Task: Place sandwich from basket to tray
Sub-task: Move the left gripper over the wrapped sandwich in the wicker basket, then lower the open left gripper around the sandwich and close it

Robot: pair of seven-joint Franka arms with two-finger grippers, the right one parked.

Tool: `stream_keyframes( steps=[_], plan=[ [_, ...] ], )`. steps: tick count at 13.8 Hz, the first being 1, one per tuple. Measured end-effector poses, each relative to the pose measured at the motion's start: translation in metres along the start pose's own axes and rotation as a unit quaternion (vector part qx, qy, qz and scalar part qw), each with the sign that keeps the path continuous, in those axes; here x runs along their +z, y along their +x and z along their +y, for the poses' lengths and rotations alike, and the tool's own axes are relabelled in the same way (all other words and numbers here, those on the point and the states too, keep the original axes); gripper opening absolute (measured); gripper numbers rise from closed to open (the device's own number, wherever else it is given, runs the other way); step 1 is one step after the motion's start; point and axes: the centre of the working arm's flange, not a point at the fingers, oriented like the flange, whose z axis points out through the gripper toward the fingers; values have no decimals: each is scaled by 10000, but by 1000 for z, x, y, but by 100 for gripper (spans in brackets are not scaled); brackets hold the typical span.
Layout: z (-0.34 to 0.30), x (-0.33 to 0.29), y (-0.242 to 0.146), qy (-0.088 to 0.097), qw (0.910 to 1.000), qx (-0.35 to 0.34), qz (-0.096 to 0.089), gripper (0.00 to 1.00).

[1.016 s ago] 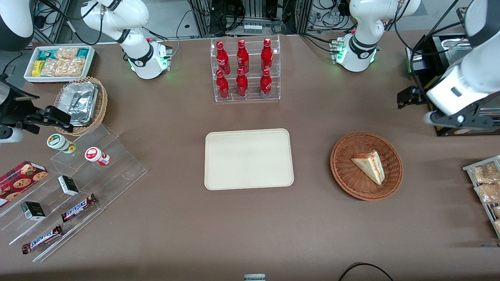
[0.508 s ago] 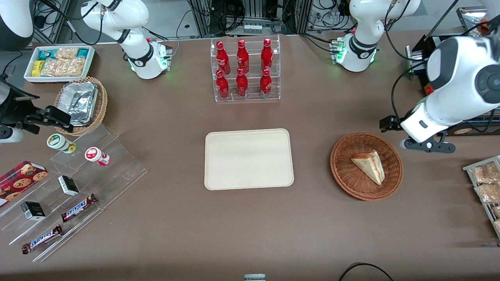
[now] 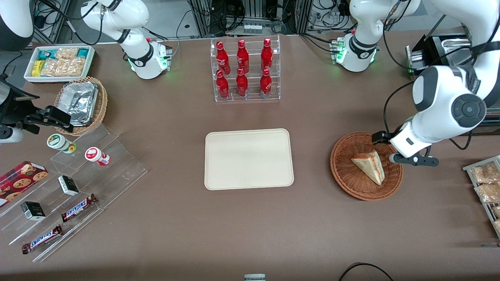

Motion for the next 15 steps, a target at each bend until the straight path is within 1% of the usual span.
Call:
stream_keyframes(
  steps=[2, 3, 5, 6, 7, 9, 10, 11, 13, 14, 15],
  plan=[
    [-7, 13, 4, -9, 9998, -214, 51, 100],
    [-8, 20, 4, -14, 9990, -429, 95, 100],
    [-8, 31, 4, -25, 9955, -940, 152, 100],
    [-8, 35, 4, -34, 9919, -1254, 187, 100],
    [-8, 37, 5, -52, 9859, -1649, 263, 100],
    [-8, 43, 7, -126, 9673, -2483, 494, 100],
    [-8, 49, 6, -171, 9593, -2752, 601, 100],
    [-8, 55, 5, -215, 9514, -2997, 670, 100],
    [-7, 65, 3, -290, 9331, -3503, 758, 100],
    [-7, 68, 1, -305, 9281, -3632, 766, 100],
    [-7, 72, 0, -306, 9256, -3698, 749, 100]
  ],
)
